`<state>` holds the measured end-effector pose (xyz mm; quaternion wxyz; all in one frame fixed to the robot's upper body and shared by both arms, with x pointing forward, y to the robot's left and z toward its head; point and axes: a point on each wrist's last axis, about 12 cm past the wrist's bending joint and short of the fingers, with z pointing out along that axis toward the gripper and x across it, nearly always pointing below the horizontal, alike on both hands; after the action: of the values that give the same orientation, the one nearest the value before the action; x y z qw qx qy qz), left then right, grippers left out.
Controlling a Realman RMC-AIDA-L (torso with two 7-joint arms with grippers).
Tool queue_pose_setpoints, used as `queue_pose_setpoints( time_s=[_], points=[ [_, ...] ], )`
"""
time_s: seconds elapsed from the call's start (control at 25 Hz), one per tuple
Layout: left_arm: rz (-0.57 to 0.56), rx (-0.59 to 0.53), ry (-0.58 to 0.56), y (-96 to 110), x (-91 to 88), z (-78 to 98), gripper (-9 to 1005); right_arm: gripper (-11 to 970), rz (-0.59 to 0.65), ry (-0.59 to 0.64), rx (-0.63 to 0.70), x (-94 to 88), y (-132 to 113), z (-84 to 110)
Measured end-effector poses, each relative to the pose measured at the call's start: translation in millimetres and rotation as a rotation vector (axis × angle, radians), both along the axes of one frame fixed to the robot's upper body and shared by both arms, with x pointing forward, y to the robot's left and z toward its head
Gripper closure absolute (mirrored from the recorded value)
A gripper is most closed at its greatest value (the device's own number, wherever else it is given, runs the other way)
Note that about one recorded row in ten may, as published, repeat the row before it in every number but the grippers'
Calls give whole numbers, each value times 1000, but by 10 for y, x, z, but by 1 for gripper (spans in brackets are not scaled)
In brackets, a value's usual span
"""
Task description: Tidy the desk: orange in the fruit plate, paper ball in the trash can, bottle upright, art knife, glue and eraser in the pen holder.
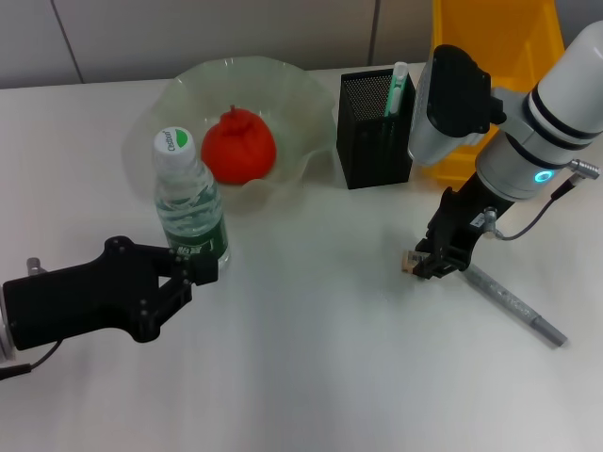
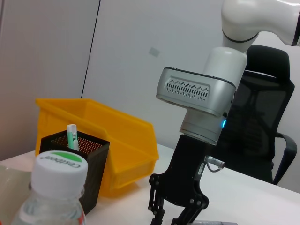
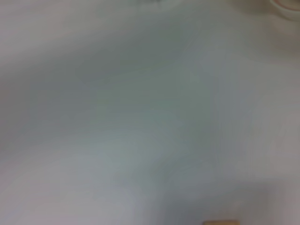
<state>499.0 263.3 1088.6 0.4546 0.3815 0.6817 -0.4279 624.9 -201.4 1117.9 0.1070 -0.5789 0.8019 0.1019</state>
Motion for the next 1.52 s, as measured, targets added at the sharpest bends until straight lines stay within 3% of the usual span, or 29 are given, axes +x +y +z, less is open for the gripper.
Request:
queue_pose_setpoints(
  time_s=[0.16, 0.52, 0.76, 1.2, 1.52],
  points=[
    [-1, 0, 0, 1, -3, -1, 992, 698, -11, -4, 1, 6, -2, -2],
    [0, -2, 3, 9, -17, -6, 992, 698, -69, -35, 18, 12, -28, 76],
    [2, -11, 0, 29, -19, 9, 992, 694, -84, -67, 122, -47, -22, 386],
    [-3, -16, -4, 29, -14, 25, 992, 688, -170, -302, 212, 26, -189, 974],
    [-2, -17, -3, 32, -17, 24, 992, 683, -193, -387, 230, 112, -212, 1085]
  ],
)
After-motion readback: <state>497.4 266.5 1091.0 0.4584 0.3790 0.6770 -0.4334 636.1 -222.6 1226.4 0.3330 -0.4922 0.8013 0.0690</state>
